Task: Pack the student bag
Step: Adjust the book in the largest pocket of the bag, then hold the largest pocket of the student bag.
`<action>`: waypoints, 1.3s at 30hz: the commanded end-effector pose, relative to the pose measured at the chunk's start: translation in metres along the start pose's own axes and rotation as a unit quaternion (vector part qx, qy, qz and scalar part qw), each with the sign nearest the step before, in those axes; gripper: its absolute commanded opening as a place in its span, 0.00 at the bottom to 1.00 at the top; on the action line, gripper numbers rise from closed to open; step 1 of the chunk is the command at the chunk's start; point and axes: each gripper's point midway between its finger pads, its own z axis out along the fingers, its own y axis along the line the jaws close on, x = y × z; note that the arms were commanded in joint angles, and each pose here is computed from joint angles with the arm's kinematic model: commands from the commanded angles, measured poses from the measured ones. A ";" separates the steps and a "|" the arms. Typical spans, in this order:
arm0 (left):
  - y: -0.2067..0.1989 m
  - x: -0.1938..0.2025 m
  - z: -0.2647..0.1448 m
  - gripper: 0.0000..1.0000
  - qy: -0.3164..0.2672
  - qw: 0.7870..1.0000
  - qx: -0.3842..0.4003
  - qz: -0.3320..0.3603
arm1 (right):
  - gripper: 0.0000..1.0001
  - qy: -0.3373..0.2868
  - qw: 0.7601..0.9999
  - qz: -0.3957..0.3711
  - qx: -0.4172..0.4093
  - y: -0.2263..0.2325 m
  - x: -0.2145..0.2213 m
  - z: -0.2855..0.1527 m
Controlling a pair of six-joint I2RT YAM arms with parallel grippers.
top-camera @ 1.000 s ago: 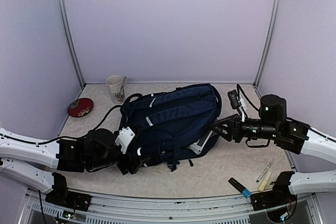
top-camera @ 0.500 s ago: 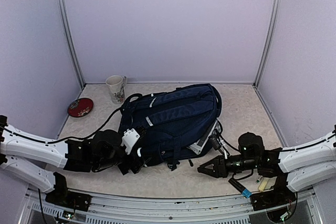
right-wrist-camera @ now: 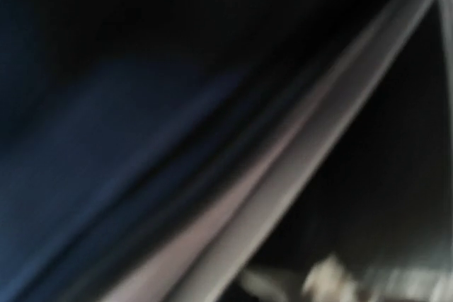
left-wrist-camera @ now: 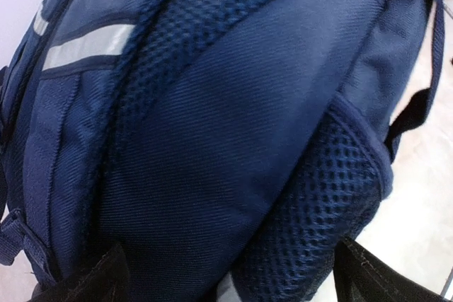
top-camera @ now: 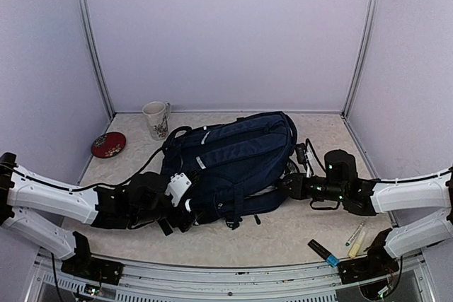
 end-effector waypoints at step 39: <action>-0.016 -0.008 0.023 0.14 0.041 0.997 0.050 0.049 | 0.16 0.078 0.989 -0.102 -0.080 0.123 0.069 0.072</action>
